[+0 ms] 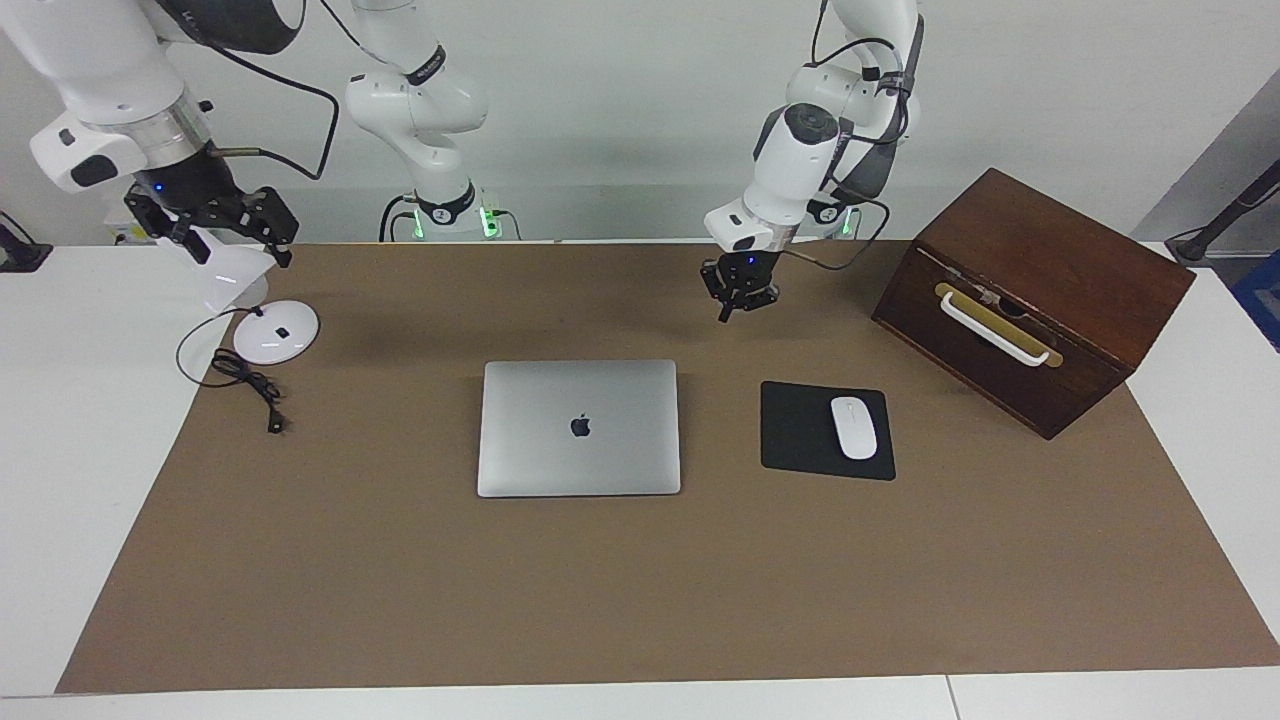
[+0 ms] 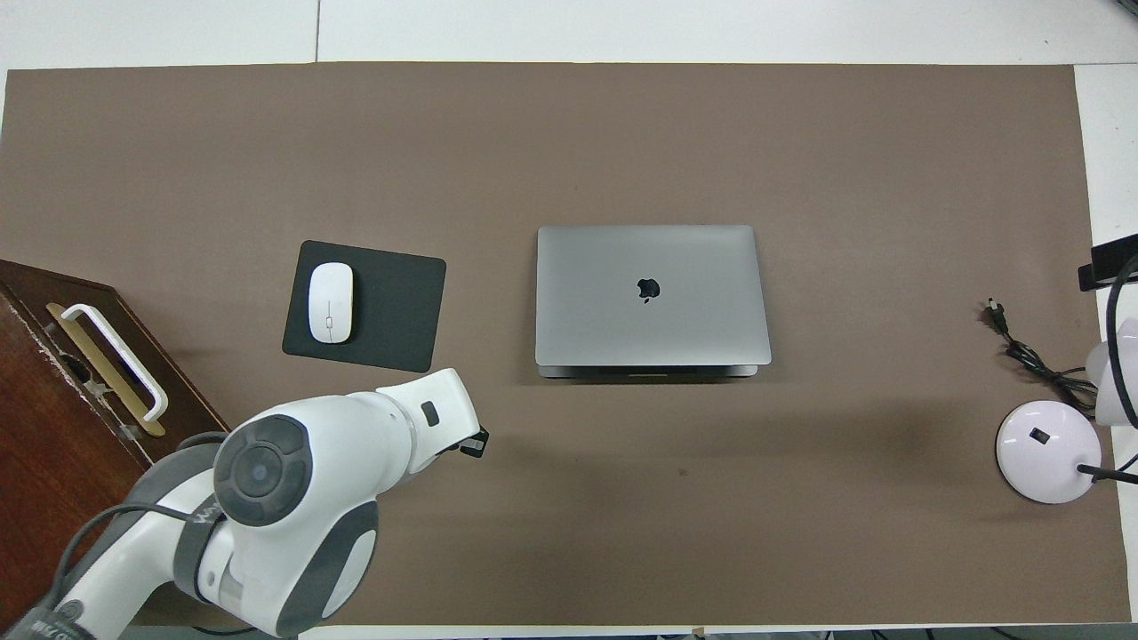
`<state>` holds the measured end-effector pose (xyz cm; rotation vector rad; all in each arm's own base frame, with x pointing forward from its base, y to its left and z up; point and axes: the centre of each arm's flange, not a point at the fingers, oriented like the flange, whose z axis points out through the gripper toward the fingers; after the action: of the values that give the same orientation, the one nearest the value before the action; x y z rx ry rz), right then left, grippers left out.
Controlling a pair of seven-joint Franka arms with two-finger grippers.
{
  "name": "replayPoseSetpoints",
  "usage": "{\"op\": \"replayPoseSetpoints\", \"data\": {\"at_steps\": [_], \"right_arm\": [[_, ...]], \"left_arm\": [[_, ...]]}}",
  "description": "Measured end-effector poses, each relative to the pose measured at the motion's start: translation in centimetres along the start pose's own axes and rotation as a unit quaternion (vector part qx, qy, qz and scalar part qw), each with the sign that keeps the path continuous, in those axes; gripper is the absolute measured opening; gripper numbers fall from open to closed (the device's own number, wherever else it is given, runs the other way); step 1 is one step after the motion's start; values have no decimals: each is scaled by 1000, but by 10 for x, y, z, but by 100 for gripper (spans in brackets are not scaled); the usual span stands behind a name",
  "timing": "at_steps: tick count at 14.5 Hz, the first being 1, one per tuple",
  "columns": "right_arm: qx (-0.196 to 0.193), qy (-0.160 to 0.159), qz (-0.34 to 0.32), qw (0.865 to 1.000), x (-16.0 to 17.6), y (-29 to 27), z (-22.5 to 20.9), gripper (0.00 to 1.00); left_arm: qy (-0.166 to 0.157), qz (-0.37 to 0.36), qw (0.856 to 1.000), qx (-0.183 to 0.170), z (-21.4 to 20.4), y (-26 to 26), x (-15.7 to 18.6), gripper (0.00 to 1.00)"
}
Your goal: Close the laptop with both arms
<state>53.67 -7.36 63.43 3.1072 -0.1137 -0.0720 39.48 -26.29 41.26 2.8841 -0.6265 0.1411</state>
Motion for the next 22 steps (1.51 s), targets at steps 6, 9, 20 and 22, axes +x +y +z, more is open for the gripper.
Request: {"op": "replayPoseSetpoints", "data": {"at_steps": [6,9,20,22], "right_arm": [[19,-8,12,1000,0,-23,14,100],[19,-6,9,1000,0,-37,13,100],[19,-4,9,1000,0,-31,13,100],[18,-4,9,1000,0,-27,14,100]], "left_arm": [[-6,-23,999,28,-67,-46,5,1],[-11,-30,998,48,-86,-71,9,1],[-2,-127,990,64,-171,-163,12,100],[5,-143,987,67,-185,-178,11,100]]}}
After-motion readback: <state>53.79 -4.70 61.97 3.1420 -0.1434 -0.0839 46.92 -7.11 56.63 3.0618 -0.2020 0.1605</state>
